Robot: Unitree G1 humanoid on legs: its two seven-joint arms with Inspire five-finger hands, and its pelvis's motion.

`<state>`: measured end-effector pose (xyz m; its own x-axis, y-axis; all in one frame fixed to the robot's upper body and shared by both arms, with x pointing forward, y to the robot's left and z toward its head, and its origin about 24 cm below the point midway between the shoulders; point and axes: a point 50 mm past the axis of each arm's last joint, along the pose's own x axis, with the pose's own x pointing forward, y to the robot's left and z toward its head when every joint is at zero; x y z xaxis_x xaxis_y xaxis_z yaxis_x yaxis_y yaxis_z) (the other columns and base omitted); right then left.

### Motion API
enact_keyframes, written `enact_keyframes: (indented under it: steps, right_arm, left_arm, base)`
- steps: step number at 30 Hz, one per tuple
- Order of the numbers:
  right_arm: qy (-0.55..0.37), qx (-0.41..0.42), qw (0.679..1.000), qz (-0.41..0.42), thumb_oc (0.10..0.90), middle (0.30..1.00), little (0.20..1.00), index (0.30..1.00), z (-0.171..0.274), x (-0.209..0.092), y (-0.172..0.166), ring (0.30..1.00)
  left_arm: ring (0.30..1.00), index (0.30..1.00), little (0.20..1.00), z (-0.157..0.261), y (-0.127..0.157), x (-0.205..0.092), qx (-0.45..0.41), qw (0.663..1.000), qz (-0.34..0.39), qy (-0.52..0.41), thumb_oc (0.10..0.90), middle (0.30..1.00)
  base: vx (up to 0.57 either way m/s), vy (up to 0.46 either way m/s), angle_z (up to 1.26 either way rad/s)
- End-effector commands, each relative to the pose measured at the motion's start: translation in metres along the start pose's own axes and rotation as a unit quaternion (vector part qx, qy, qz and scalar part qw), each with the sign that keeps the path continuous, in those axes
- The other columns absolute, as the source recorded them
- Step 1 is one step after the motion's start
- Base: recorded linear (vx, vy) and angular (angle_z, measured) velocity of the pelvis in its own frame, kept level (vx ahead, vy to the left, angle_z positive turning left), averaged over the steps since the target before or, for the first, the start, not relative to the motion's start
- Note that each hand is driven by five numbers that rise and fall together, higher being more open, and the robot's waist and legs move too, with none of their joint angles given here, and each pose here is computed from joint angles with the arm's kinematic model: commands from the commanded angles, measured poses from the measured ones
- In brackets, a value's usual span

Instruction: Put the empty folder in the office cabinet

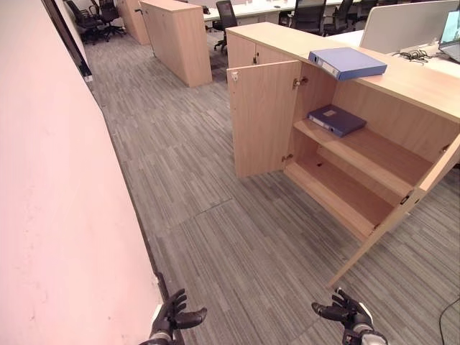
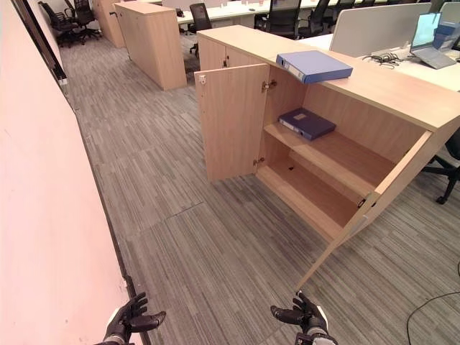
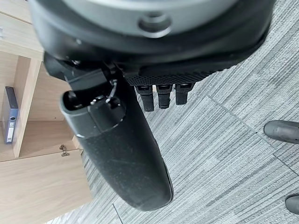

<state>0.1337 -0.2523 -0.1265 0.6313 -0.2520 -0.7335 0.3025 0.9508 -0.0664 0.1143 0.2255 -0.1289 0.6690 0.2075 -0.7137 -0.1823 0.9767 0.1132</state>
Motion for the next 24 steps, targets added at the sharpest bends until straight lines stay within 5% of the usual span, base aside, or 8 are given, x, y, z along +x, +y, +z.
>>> enact_keyframes:
  steps: [1,24]
  right_arm:
    - [-0.091,-0.015,0.995,0.026,0.8,0.9,0.9,0.9,0.0434,0.0055,0.0076,0.9]
    - [-0.069,-0.011,0.997,0.019,0.8,0.9,0.9,0.9,0.0345,0.0057,0.0046,0.9]
  left_arm:
    - [0.9,0.9,0.9,0.0373,0.0007,0.0105,0.015,0.997,-0.011,-0.078,0.8,0.9]
    - [0.9,0.9,0.9,0.031,0.0045,0.0095,0.006,0.998,-0.002,-0.064,0.8,0.9]
  base:
    - [0.0,0.0,0.0]
    - [0.0,0.0,0.0]
